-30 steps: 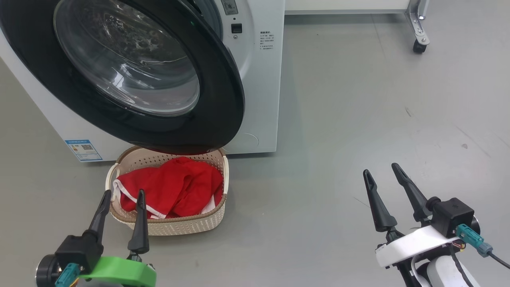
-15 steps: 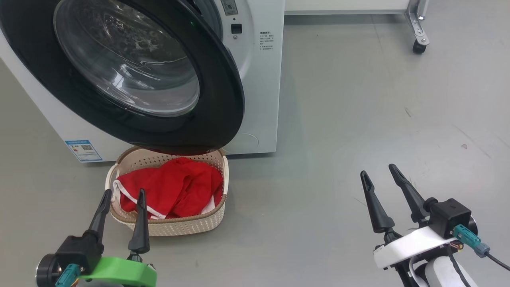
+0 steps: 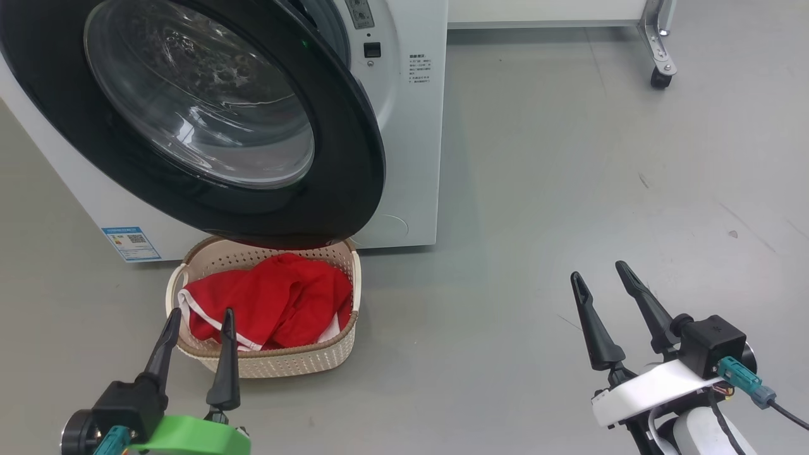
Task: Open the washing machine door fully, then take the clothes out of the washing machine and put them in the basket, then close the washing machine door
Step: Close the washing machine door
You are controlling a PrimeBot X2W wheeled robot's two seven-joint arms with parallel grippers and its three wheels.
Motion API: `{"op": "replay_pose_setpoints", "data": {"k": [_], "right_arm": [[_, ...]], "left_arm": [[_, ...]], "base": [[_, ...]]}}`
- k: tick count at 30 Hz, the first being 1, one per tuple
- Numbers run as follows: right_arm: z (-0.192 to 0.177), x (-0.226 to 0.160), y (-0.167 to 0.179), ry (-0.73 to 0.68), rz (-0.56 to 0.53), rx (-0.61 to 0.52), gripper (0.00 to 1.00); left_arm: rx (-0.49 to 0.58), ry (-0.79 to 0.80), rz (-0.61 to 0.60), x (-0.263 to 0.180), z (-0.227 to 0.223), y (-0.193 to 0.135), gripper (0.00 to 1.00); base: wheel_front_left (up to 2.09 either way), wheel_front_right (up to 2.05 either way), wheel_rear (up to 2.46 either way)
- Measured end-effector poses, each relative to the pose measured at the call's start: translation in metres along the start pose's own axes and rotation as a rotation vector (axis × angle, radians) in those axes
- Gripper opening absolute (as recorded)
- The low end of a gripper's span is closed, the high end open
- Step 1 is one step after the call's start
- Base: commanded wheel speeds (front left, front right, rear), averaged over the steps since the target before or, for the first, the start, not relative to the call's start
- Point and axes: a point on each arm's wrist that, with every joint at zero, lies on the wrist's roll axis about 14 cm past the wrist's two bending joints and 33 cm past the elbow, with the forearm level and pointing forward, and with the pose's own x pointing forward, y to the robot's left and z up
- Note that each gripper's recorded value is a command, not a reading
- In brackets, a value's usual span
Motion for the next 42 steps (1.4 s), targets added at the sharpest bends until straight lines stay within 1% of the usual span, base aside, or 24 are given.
{"op": "replay_pose_setpoints", "data": {"k": [10,11,12,13,17,22,33,37,42], "right_arm": [[-0.004,0.004,-0.002,0.015,0.012,-0.016,1.00],[-0.005,0.005,-0.001,0.019,0.019,-0.021,0.93],[-0.005,0.006,0.000,0.021,0.031,-0.032,0.32],[-0.002,0.009,0.002,0.012,0.042,-0.039,0.00],[0.005,0.025,0.014,-0.009,0.116,-0.075,0.00],[-0.001,0.043,0.034,0.009,0.235,-0.127,0.00],[-0.008,0.097,0.085,0.003,0.511,-0.212,0.00],[-0.016,0.115,0.096,0.016,0.579,-0.239,0.00],[-0.028,0.138,0.102,0.029,0.637,-0.263,0.00]], "left_arm": [[0.005,0.021,-0.010,0.001,-0.008,-0.004,1.00],[0.002,0.024,-0.009,0.002,-0.009,-0.004,1.00],[0.000,0.026,-0.009,0.002,-0.010,-0.005,1.00],[0.000,0.029,-0.009,0.003,-0.011,-0.005,1.00],[0.001,0.046,-0.006,0.004,-0.018,-0.004,1.00],[-0.006,0.061,-0.014,0.012,-0.025,-0.007,1.00],[-0.009,0.070,0.023,0.028,-0.032,0.006,1.00],[-0.004,0.082,0.039,0.032,-0.037,0.012,1.00],[0.004,0.093,0.063,0.037,-0.042,0.022,1.00]], "base": [[0.00,0.00,0.00],[0.00,0.00,0.00],[0.00,0.00,0.00],[0.00,0.00,0.00],[0.00,0.00,0.00],[0.00,0.00,0.00],[0.00,0.00,0.00],[0.00,0.00,0.00],[0.00,0.00,0.00]]}}
